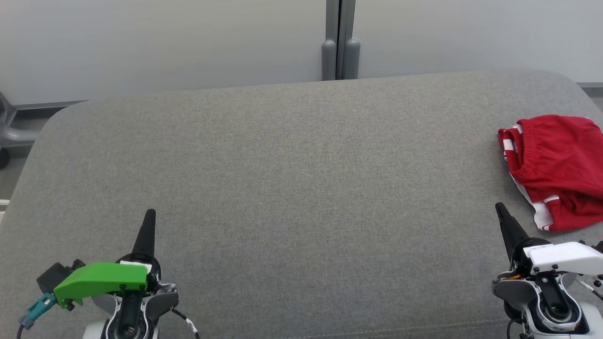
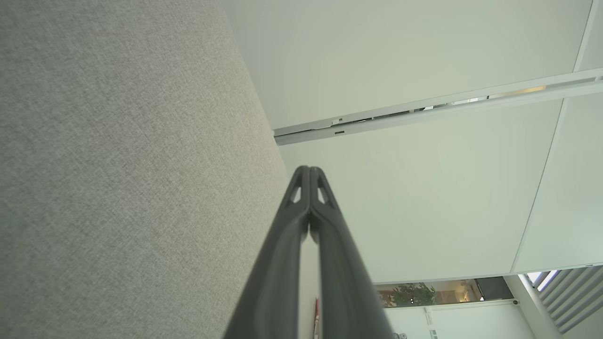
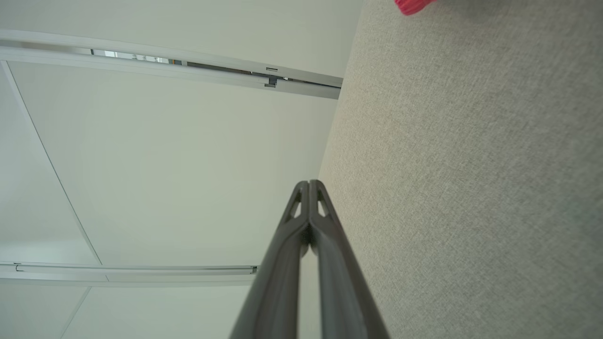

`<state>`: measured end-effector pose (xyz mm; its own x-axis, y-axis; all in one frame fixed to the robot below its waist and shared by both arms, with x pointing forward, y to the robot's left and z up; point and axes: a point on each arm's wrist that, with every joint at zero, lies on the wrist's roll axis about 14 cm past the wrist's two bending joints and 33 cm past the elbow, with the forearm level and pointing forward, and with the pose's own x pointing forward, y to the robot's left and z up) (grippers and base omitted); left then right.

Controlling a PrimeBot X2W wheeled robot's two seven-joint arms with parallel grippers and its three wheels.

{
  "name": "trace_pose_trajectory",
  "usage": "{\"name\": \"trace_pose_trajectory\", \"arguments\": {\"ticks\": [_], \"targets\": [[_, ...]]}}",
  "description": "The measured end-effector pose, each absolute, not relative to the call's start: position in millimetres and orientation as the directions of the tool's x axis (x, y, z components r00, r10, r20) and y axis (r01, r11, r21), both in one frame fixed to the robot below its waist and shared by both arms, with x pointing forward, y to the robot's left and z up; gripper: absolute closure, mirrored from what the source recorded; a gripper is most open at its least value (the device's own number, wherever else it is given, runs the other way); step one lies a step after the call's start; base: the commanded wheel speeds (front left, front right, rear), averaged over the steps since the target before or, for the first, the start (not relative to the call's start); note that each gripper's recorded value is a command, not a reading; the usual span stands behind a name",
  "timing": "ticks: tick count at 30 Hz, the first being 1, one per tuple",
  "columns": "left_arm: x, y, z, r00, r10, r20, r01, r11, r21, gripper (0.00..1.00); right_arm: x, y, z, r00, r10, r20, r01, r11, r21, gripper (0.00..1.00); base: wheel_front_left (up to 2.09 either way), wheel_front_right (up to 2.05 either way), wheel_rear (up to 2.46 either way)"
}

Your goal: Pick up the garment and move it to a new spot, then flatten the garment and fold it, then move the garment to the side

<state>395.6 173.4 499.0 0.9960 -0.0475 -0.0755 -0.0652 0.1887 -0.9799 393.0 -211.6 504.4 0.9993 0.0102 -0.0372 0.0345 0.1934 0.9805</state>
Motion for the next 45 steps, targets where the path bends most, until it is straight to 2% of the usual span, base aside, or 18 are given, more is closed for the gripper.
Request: {"name": "trace_pose_trajectory", "arguments": {"ticks": [29, 45], "targets": [[403, 175, 506, 1.000, -0.020, -0.013, -0.013, 0.002, -1.000, 1.00, 395, -225, 506, 1.000, -0.022, -0.012, 0.011, -0.002, 1.000, 1.00, 0.00, 0.00, 0.00], [403, 175, 506, 1.000, -0.019, -0.012, -0.012, -0.003, -1.000, 1.00, 396, -225, 507, 1.000, -0.021, -0.008, 0.008, -0.006, 1.000, 1.00, 0.00, 0.00, 0.00]]}}
